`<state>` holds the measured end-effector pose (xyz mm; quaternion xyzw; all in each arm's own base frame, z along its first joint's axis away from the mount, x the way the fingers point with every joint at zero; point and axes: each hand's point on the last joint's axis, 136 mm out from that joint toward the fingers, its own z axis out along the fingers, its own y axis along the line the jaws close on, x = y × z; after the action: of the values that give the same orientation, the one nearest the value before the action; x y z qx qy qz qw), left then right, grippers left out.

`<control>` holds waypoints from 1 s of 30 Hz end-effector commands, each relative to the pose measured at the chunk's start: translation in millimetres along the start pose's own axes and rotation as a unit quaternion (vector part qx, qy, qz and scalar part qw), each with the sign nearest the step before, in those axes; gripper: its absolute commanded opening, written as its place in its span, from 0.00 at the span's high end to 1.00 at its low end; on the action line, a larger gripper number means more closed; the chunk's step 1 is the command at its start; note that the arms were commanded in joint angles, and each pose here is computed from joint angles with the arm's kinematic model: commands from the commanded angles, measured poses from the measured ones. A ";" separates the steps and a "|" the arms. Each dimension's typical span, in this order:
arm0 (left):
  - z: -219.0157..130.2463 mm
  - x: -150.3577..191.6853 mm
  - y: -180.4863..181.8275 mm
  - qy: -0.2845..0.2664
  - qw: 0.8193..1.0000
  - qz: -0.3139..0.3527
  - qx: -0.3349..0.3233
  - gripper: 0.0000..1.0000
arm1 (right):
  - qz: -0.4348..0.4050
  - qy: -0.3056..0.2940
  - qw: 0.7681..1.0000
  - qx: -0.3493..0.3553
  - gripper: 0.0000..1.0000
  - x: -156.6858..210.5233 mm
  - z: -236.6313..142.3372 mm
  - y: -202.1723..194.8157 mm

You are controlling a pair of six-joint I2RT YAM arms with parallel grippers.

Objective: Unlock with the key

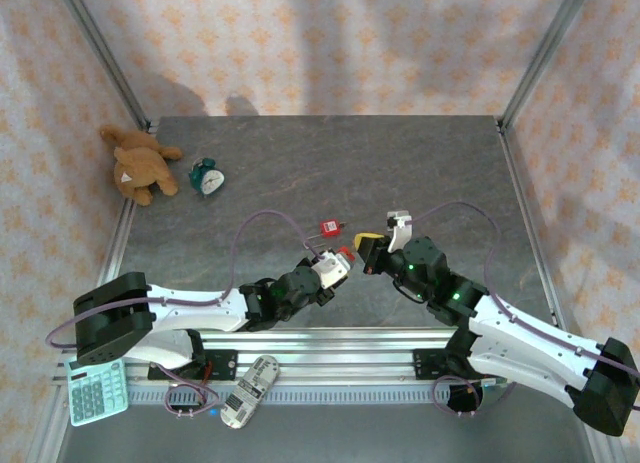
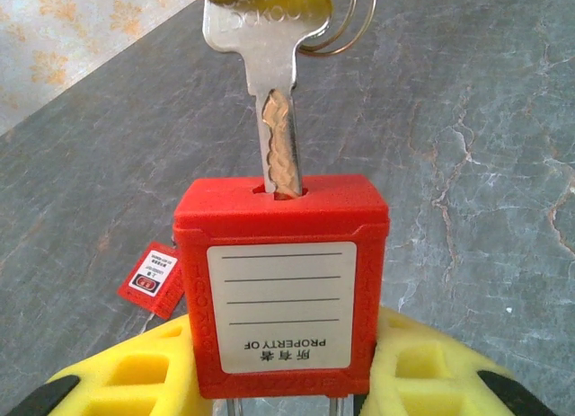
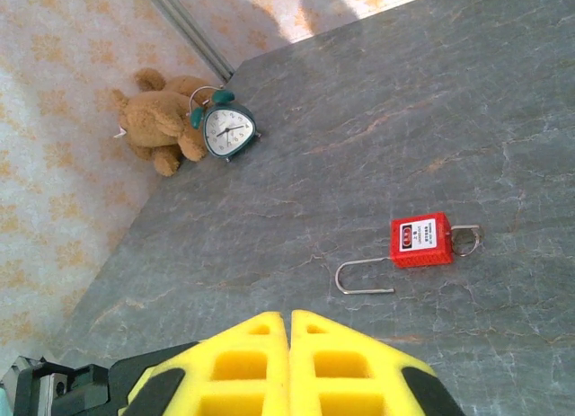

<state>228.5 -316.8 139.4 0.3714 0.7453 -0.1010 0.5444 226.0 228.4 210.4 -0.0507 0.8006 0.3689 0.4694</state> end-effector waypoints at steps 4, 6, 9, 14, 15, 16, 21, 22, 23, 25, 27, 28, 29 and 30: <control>-3.2 -41.3 8.1 -0.050 0.997 -0.055 -0.018 0.74 | 0.001 0.008 1.000 -0.001 1.00 11.4 1.3 -2.8; -3.9 -45.4 9.0 -0.050 0.997 -0.062 -0.018 0.74 | -0.003 0.012 1.000 0.000 1.00 13.4 2.3 -3.2; -5.4 -51.7 7.6 -0.053 0.996 -0.068 -0.010 0.74 | -0.005 0.016 1.000 -0.005 1.00 15.5 3.7 -1.5; -8.3 -60.2 4.1 -0.054 0.996 -0.066 0.005 0.75 | -0.011 0.027 0.999 -0.022 1.00 16.9 5.9 6.8; -9.3 -61.7 4.0 -0.054 0.996 -0.066 0.006 0.76 | -0.014 0.030 0.999 -0.022 1.00 17.5 6.2 7.1; -10.6 -63.6 5.1 -0.056 0.996 -0.068 0.006 0.76 | -0.020 0.035 0.999 -0.025 1.00 18.8 6.7 8.4; -19.4 -75.3 9.0 -0.070 0.994 -0.084 0.011 0.76 | -0.039 0.056 0.997 -0.019 1.00 27.3 8.9 5.7; -21.0 -77.6 9.6 -0.073 0.993 -0.090 0.012 0.76 | -0.038 0.057 0.997 -0.020 1.00 28.0 9.2 5.3; -22.6 -79.5 10.6 -0.077 0.993 -0.094 0.012 0.76 | -0.037 0.059 0.997 -0.021 1.00 29.6 9.5 5.2; -25.4 -83.4 12.4 -0.083 0.991 -0.101 0.011 0.76 | -0.031 0.060 0.997 -0.025 1.00 31.2 10.5 6.0; -26.7 -86.6 13.4 -0.086 0.991 -0.106 0.011 0.77 | -0.025 0.060 0.997 -0.033 1.00 32.3 11.5 8.5; -26.3 -87.5 13.5 -0.083 0.991 -0.107 0.012 0.77 | -0.025 0.061 0.997 -0.037 1.00 32.5 12.3 10.0; -26.1 -88.3 12.9 -0.082 0.991 -0.107 0.014 0.77 | -0.025 0.062 0.997 -0.039 1.00 33.3 12.8 10.7; -25.7 -89.1 12.2 -0.081 0.991 -0.107 0.015 0.77 | -0.024 0.063 0.997 -0.042 1.00 33.4 13.1 11.9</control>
<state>222.3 -308.0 147.2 0.3478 0.7803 -0.1143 0.5071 228.9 242.3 211.7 -0.0762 0.7902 0.3803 0.4744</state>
